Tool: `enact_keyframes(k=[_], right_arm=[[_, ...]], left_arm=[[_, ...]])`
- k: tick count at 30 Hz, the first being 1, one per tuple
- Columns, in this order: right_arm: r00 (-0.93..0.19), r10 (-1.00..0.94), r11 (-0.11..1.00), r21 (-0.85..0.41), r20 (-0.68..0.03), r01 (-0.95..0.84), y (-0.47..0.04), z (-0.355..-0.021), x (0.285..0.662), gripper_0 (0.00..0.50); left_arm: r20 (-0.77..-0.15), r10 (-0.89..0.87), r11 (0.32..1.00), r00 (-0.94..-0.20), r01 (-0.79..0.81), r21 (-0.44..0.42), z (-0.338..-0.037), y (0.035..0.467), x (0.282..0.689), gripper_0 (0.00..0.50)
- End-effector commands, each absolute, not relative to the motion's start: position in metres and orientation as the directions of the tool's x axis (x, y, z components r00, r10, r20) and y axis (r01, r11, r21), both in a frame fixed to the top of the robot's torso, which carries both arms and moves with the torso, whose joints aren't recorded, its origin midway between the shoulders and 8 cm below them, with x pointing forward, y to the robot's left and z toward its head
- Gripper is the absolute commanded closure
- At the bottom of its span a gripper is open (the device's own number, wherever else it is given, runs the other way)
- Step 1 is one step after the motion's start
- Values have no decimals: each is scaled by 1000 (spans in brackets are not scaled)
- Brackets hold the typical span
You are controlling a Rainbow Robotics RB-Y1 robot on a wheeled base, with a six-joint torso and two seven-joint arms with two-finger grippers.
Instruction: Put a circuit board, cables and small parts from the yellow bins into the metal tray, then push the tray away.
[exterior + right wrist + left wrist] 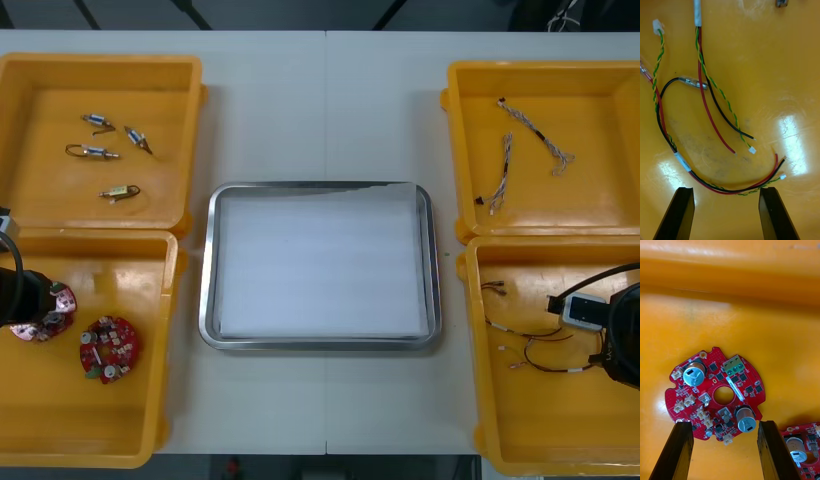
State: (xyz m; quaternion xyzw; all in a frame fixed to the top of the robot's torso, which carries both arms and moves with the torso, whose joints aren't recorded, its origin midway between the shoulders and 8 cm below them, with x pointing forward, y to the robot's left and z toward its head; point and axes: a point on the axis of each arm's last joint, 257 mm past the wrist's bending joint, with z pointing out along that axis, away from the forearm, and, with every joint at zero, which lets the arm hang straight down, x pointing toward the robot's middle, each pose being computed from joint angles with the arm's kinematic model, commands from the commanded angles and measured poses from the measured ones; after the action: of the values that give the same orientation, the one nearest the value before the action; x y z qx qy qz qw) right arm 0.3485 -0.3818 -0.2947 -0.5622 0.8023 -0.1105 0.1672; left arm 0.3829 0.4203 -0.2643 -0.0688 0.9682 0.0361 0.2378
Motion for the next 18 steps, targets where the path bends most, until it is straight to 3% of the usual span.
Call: enact_keyframes(k=[1,18], right_arm=[[-334,-930,368,-317,-155,-874,-379,-319,331,0],[-336,-931,365,-306,-143,-879,-377,-342,320,0]], left_arm=[[-472,-109,991,-875,-134,20,-273,405,387,0],[-500,-96,991,-861,-131,36,-284,403,392,0]])
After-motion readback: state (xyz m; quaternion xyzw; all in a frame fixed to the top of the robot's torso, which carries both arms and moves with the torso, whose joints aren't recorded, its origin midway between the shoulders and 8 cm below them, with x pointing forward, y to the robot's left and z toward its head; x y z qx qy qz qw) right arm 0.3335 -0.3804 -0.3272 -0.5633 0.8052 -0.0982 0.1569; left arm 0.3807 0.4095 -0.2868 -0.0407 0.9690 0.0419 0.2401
